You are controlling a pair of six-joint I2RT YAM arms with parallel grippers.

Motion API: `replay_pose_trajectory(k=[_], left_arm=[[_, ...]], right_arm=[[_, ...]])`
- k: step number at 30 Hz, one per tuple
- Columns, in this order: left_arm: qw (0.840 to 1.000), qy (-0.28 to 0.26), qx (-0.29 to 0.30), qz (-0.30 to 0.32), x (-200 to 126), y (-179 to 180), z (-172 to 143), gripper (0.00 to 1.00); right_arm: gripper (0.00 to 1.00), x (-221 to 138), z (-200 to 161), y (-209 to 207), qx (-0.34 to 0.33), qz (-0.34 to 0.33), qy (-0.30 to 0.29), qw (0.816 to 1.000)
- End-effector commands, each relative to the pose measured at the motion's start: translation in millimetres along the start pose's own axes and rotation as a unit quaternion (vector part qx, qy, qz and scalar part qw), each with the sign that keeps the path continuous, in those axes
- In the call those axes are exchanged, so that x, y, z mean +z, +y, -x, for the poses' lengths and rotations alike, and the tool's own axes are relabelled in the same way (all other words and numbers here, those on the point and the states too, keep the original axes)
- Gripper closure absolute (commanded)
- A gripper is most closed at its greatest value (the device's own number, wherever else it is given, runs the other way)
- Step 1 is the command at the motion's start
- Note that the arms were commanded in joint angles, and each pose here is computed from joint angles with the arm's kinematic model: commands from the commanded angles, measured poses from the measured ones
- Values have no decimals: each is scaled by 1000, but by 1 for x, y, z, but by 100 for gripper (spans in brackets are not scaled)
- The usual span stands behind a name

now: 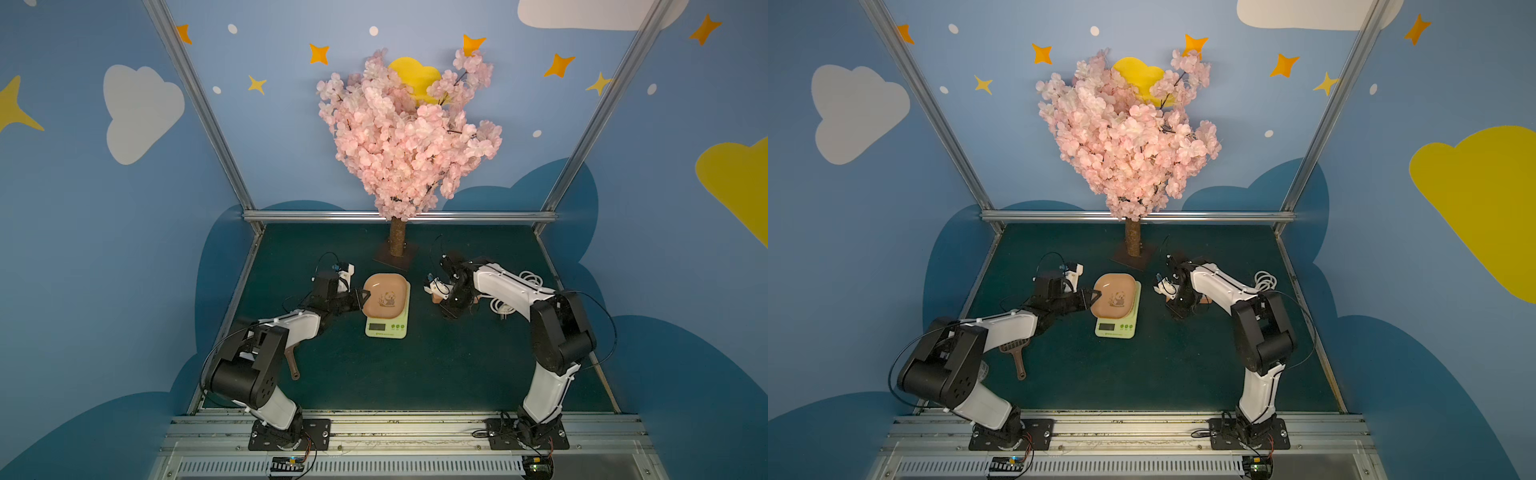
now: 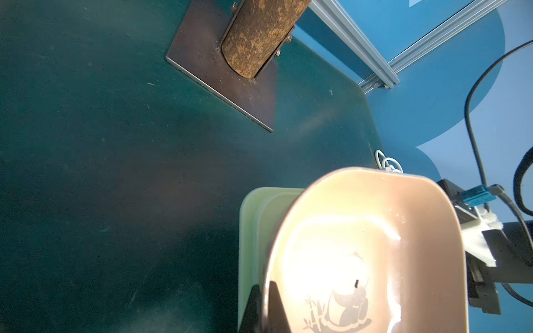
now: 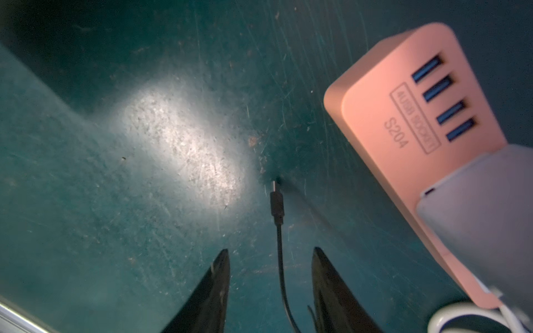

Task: Charge the electronic scale
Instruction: Pick up the charging cable from the center of the board.

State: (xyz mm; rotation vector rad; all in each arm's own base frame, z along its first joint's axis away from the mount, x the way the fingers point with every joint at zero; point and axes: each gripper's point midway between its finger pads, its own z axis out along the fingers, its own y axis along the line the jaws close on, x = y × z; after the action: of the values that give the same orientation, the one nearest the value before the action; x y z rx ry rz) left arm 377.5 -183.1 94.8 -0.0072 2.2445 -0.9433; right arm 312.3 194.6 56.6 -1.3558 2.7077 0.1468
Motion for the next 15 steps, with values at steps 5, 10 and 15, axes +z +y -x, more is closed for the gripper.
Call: replay_pose_trajectory(k=[5, 10, 15], left_arm=[[998, -36, 22, -40, -10, -25, 25, 97], [998, -35, 22, -45, -10, -27, 24, 97], [998, -37, 23, -47, -12, -28, 25, 97]], right_arm=[[59, 12, 3, 5, -5, 18, 3, 1000], [61, 19, 1, 1, -5, 7, 8, 1000], [64, 24, -1, -2, -4, -1, 11, 1000]])
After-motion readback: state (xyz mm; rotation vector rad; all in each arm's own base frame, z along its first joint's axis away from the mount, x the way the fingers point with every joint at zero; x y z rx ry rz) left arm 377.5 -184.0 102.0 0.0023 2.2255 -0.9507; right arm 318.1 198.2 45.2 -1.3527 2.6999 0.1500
